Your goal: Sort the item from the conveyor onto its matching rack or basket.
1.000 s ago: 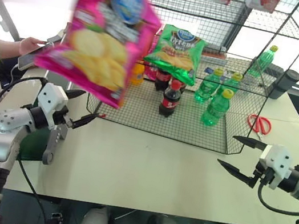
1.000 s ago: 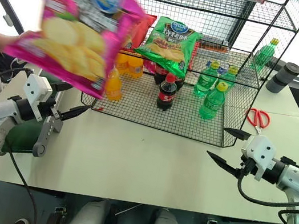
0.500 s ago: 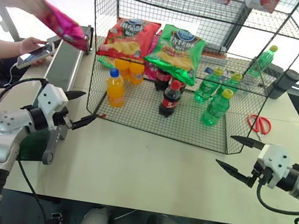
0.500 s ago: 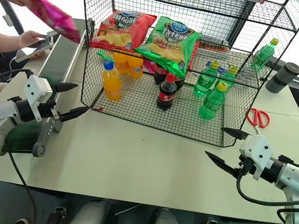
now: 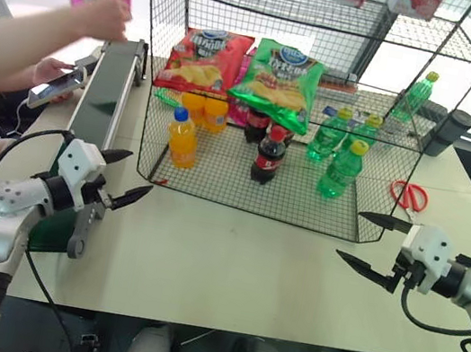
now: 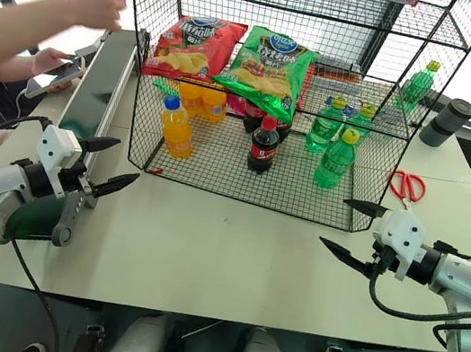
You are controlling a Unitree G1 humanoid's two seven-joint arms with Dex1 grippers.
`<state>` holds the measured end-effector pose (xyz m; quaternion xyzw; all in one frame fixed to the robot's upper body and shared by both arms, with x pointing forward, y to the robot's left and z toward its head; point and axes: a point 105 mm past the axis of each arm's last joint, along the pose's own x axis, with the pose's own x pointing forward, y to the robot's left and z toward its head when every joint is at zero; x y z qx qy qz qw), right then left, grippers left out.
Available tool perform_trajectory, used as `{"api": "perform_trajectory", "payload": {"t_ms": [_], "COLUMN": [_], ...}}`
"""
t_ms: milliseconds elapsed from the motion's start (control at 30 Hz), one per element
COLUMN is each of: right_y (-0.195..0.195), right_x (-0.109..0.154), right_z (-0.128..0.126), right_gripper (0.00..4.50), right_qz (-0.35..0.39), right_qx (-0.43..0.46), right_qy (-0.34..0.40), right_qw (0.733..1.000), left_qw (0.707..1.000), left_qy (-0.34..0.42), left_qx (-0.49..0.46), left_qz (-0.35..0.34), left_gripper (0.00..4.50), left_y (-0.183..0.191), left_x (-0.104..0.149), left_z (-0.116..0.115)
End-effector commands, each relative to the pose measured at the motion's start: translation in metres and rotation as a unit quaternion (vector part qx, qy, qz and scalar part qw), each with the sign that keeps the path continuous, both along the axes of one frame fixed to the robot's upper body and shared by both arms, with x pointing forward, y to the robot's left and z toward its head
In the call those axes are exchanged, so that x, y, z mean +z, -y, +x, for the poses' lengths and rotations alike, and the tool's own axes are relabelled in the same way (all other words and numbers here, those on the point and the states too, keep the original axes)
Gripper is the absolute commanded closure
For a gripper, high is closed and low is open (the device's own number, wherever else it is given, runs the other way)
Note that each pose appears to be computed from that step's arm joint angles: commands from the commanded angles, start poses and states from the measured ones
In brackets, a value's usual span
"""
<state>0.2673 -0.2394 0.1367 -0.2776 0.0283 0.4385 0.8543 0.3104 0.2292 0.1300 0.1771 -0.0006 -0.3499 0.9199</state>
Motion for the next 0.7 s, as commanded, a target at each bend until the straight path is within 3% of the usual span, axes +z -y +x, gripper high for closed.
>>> {"api": "perform_trajectory", "payload": {"t_ms": [33,467,700], "right_y": [0.001,-0.005,-0.055], "right_x": [0.008,0.007,0.026], "right_z": [0.001,0.002,-0.021], "right_gripper": [0.08,0.08,0.08], "right_qz": [-0.006,0.005,0.132], "right_qx": [0.005,0.009,0.125], "right_qy": [0.019,0.019,-0.046], "right_qw": [1.0,1.0,0.982], "left_qw": [0.999,0.999,0.997], "left_qy": [0.031,0.042,0.062], "left_qx": [-0.003,0.002,0.044], "left_qz": [0.009,0.011,0.032], "left_gripper": [0.0,0.0,0.0], "left_y": [0.0,-0.002,-0.017], "left_x": [0.015,0.018,0.017], "left_z": [-0.001,-0.001,-0.003]}}
